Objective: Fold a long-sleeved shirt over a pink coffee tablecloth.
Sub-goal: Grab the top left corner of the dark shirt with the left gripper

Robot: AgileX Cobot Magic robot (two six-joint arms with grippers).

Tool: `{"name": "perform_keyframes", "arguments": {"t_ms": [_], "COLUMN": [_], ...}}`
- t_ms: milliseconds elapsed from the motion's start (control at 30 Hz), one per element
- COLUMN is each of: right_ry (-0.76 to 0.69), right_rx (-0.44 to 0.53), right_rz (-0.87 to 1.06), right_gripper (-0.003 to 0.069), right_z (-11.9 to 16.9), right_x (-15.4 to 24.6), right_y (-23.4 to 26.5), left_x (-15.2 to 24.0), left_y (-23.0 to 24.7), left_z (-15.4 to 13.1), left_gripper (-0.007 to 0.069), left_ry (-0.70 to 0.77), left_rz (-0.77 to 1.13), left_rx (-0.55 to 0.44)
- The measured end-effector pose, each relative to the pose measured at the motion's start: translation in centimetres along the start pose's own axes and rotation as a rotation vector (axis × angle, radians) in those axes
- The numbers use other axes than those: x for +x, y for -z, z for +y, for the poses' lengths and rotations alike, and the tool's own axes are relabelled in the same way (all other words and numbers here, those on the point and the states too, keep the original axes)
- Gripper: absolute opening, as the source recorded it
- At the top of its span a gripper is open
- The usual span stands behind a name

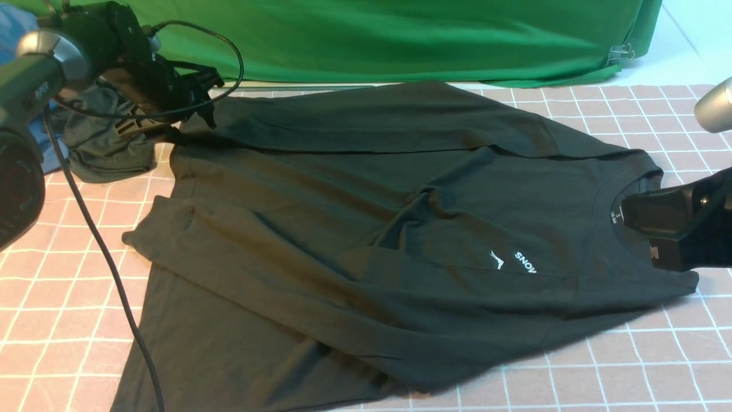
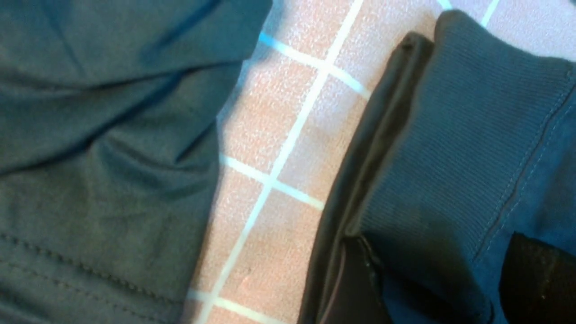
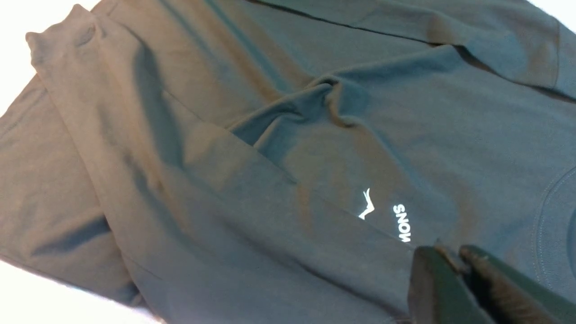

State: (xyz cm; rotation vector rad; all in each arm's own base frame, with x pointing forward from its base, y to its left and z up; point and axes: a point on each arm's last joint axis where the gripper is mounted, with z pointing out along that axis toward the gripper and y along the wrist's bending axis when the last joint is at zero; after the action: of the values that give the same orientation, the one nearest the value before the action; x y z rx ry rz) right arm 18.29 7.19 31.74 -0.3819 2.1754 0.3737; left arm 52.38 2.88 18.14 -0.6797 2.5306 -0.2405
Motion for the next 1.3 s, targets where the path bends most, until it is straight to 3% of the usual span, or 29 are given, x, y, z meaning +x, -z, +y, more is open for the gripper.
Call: {"name": "perform_keyframes", "arguments": {"t_ms": [500, 667, 700, 733, 833, 1067, 1300], "right_ry": [0.0, 0.0, 0.0, 0.0, 0.0, 0.0, 0.0], "right_rx": [0.0, 0.0, 0.0, 0.0, 0.0, 0.0, 0.0], "right_rz": [0.0, 0.0, 0.0, 0.0, 0.0, 0.001, 0.001], "right_gripper": [0.0102, 0.0102, 0.0102, 0.0102, 0.0103, 0.0104, 0.0108], "right_z": [0.0, 0.0, 0.0, 0.0, 0.0, 0.0, 0.0], "right_x": [0.0, 0.0, 0.0, 0.0, 0.0, 0.0, 0.0], "right_y": [0.0, 0.0, 0.0, 0.0, 0.0, 0.0, 0.0], "left_x": [0.2, 0.1, 0.2, 0.1, 0.1, -0.7, -2.1], "left_y": [-1.3, -1.3, -1.4, -1.4, -1.4, 0.9, 7.0], "left_z": [0.2, 0.2, 0.2, 0.2, 0.2, -0.4, -1.6], "left_gripper": [0.0417, 0.0227, 0.0216, 0.0127, 0.0037, 0.0014, 0.0014], "left_ry": [0.011, 0.007, 0.006, -0.012, -0.036, -0.057, -0.068], "left_rz": [-0.012, -0.014, -0.014, -0.016, -0.02, -0.06, -0.123], "left_rx": [0.003, 0.003, 0.003, 0.002, 0.003, 0.02, 0.052]}}
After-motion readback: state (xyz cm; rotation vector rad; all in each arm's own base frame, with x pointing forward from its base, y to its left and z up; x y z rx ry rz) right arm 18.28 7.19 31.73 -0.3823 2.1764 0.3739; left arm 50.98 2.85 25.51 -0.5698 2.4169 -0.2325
